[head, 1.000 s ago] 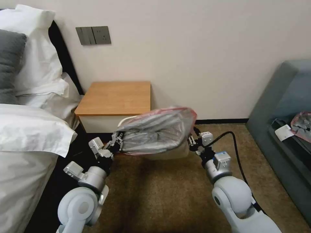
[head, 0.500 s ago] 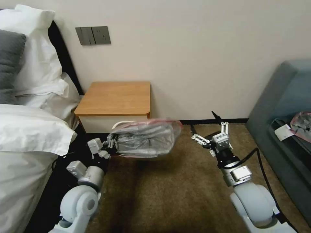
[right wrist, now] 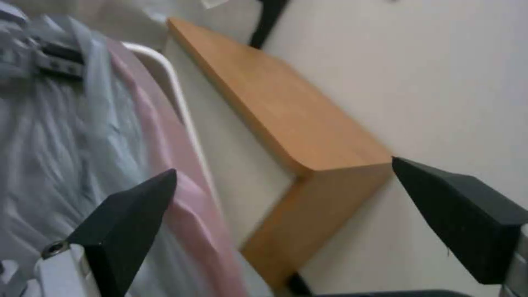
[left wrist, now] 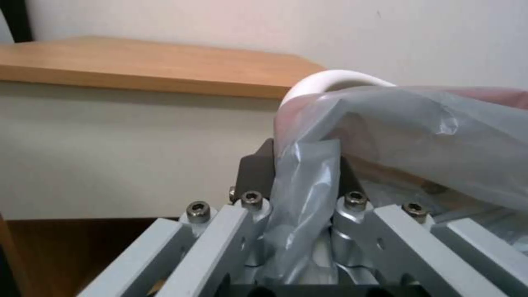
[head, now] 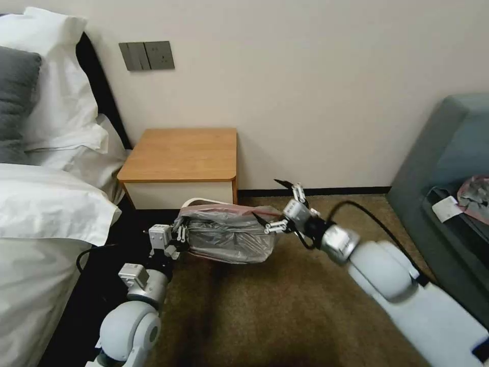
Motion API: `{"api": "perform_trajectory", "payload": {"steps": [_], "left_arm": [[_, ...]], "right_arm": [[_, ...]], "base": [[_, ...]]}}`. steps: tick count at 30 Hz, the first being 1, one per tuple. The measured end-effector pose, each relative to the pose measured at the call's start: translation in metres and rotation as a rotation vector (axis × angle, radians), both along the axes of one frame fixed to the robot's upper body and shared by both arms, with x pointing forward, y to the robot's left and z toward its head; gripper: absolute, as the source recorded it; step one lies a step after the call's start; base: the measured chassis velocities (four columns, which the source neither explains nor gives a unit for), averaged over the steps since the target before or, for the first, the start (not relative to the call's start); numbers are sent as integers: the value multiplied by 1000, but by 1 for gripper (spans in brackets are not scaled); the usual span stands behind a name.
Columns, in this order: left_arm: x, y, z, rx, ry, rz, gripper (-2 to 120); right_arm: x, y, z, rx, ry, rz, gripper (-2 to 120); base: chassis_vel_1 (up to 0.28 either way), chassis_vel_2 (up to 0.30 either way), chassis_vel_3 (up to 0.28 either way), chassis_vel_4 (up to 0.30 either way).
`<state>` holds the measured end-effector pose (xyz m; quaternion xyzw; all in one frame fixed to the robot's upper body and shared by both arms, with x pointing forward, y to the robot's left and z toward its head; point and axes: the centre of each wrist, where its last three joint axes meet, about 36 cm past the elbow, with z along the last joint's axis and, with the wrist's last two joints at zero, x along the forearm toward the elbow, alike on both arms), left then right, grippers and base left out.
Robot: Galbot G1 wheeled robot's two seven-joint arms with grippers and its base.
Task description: Pick up the garbage bag from the table and place it over the trash can.
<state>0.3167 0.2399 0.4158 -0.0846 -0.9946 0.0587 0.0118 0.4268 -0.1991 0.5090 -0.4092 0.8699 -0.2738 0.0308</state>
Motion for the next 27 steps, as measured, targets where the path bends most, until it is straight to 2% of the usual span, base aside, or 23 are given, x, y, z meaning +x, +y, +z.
{"api": "perform_trajectory", "payload": {"steps": [6, 12, 16, 20, 27], "left_arm": [[0, 0, -1, 2, 0, 1, 9], [0, -1, -1, 0, -4, 1, 9], [0, -1, -1, -1, -6, 2, 9], [0, -1, -1, -2, -9, 2, 9], [-1, -2, -2, -6, -10, 0, 9]], "right_arm": [[10, 28, 16, 70, 157, 48, 100], [18, 42, 21, 79, 236, 37, 100], [19, 46, 19, 39, 235, 36, 100], [25, 46, 18, -47, 169, 24, 100], [29, 51, 21, -111, 89, -2, 100]], "base": [[0, 0, 0, 0], [0, 0, 0, 0], [0, 0, 0, 0], [0, 0, 0, 0], [0, 0, 0, 0]]}}
